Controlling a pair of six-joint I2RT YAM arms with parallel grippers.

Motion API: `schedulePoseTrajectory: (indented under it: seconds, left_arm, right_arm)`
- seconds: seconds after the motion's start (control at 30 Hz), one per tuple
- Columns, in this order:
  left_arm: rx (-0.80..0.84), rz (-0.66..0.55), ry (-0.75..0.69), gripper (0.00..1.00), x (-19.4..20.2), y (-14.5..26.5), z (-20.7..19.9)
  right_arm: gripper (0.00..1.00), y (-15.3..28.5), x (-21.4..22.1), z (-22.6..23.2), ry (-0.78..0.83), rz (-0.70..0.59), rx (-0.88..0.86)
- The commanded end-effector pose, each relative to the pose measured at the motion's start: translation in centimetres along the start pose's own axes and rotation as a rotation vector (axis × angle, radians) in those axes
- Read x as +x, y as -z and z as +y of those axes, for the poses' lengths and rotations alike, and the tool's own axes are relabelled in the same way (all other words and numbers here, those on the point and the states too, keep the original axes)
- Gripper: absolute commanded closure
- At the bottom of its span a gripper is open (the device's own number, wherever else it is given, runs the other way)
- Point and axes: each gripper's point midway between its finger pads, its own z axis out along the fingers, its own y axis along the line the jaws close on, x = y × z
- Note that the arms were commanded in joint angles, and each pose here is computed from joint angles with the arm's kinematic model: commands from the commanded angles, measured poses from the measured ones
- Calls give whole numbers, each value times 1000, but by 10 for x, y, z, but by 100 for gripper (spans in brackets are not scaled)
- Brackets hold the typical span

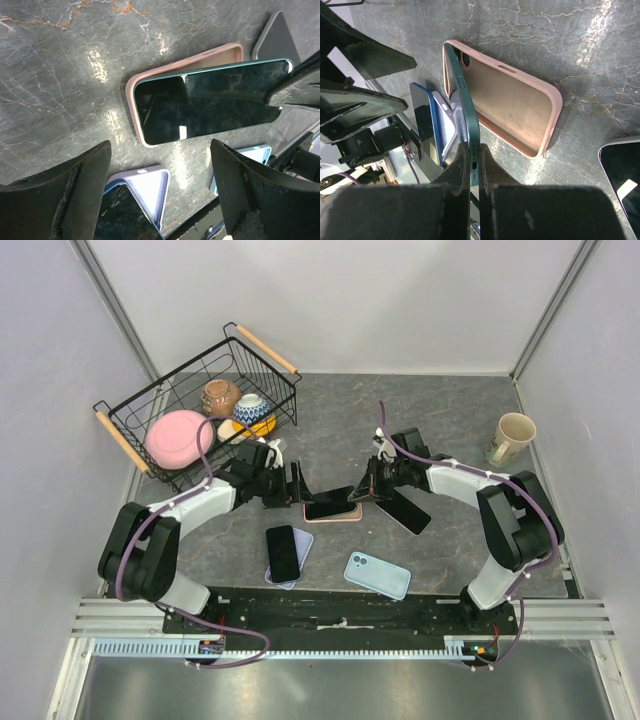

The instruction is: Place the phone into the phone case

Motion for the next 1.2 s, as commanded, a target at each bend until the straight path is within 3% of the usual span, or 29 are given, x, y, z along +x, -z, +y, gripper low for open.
schedulePoseTrajectory:
  seconds: [0.0,0.53,1.17]
  left_arm:
    - [14,-23,10,14,-11,-15,-4]
    - [51,3,39,20,-14,-67,-14]
    - [110,26,11,24,-7,-69,-41]
  right_arm:
    - [100,-9,15,-28,5,71,116]
    - [100,11,24,-79,-67,146,239]
    - [100,-13,38,-79,-133,130,197]
